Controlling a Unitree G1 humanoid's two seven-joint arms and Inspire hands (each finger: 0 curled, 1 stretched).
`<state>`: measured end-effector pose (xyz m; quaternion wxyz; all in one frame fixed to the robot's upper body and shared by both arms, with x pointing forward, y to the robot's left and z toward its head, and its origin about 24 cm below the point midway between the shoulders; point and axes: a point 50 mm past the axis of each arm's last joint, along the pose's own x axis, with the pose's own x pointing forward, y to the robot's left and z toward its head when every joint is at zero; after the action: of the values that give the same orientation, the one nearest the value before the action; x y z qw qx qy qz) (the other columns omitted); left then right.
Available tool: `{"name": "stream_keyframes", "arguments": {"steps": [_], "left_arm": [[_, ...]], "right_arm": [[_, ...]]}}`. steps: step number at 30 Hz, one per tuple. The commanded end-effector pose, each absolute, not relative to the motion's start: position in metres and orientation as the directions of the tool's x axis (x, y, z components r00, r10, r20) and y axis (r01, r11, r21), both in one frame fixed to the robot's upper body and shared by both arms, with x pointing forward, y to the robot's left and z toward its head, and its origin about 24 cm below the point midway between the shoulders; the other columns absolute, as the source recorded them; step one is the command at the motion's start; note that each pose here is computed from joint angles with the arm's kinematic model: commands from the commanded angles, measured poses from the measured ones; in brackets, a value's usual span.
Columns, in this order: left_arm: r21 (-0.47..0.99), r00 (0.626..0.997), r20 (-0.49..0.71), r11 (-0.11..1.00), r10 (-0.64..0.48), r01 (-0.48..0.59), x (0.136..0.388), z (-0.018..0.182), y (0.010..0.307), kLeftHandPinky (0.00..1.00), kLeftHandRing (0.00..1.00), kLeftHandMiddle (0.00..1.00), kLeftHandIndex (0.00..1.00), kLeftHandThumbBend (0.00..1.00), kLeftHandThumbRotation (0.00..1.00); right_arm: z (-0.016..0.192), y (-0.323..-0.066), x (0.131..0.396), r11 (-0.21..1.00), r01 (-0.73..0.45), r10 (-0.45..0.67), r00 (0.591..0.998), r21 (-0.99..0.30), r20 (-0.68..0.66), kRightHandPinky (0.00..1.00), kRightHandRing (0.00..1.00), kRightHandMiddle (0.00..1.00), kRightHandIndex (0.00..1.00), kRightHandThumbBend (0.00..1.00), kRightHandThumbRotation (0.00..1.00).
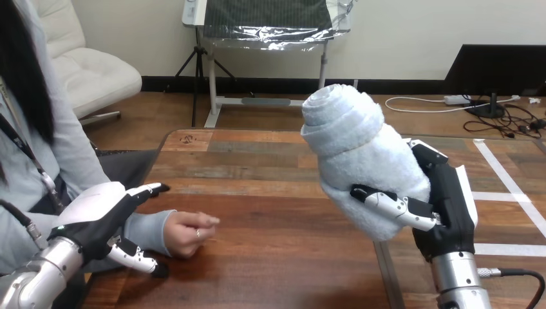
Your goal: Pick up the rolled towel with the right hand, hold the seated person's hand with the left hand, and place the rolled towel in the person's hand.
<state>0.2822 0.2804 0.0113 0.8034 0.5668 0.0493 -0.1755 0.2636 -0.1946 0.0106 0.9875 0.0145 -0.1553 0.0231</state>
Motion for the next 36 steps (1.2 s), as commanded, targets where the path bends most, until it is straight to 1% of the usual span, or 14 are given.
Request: {"name": "stream_keyframes", "arguments": {"steps": [1,8,9,17,19,28,35,36], "left_arm": [[0.929,0.951,-0.204,0.261,-0.231,0.263,0.303,0.034,0.280,0.80,0.84,0.85,0.86,1.00,0.16],[0.932,0.956,-0.193,0.263,-0.221,0.248,0.302,0.029,0.279,0.77,0.80,0.81,0.83,1.00,0.14],[0.933,0.957,-0.190,0.262,-0.220,0.245,0.302,0.028,0.278,0.76,0.79,0.80,0.82,1.00,0.12],[0.941,0.962,-0.186,0.244,-0.200,0.233,0.302,0.023,0.278,0.70,0.74,0.75,0.78,1.00,0.08],[0.942,0.963,-0.185,0.243,-0.196,0.231,0.302,0.022,0.278,0.66,0.71,0.72,0.76,1.00,0.06],[0.938,0.962,-0.202,0.248,-0.183,0.244,0.303,0.017,0.276,0.53,0.59,0.62,0.70,1.00,0.01],[0.939,0.961,-0.199,0.242,-0.193,0.243,0.303,0.015,0.274,0.53,0.56,0.59,0.64,1.00,0.00],[0.940,0.960,-0.200,0.239,-0.195,0.244,0.303,0.015,0.274,0.53,0.55,0.58,0.62,1.00,0.00]], "right_arm": [[0.037,-0.192,0.273,0.997,-0.056,0.031,0.903,0.046,0.428,0.28,0.35,0.44,0.45,0.71,0.00],[0.041,-0.191,0.269,0.997,-0.057,0.031,0.898,0.046,0.438,0.28,0.35,0.44,0.44,0.71,0.00],[0.041,-0.191,0.269,0.997,-0.057,0.031,0.898,0.046,0.439,0.28,0.34,0.44,0.44,0.71,0.00],[0.043,-0.191,0.264,0.997,-0.060,0.029,0.897,0.057,0.442,0.28,0.34,0.44,0.44,0.71,0.00],[0.043,-0.190,0.263,0.996,-0.062,0.028,0.897,0.062,0.441,0.28,0.34,0.44,0.44,0.72,0.00],[0.043,-0.189,0.260,0.996,-0.063,0.027,0.897,0.067,0.442,0.28,0.34,0.43,0.43,0.72,0.00],[0.042,-0.188,0.257,0.995,-0.068,0.027,0.898,0.079,0.439,0.27,0.33,0.43,0.43,0.72,0.00],[0.042,-0.188,0.257,0.994,-0.070,0.027,0.899,0.081,0.438,0.27,0.33,0.43,0.43,0.72,0.00]]}}
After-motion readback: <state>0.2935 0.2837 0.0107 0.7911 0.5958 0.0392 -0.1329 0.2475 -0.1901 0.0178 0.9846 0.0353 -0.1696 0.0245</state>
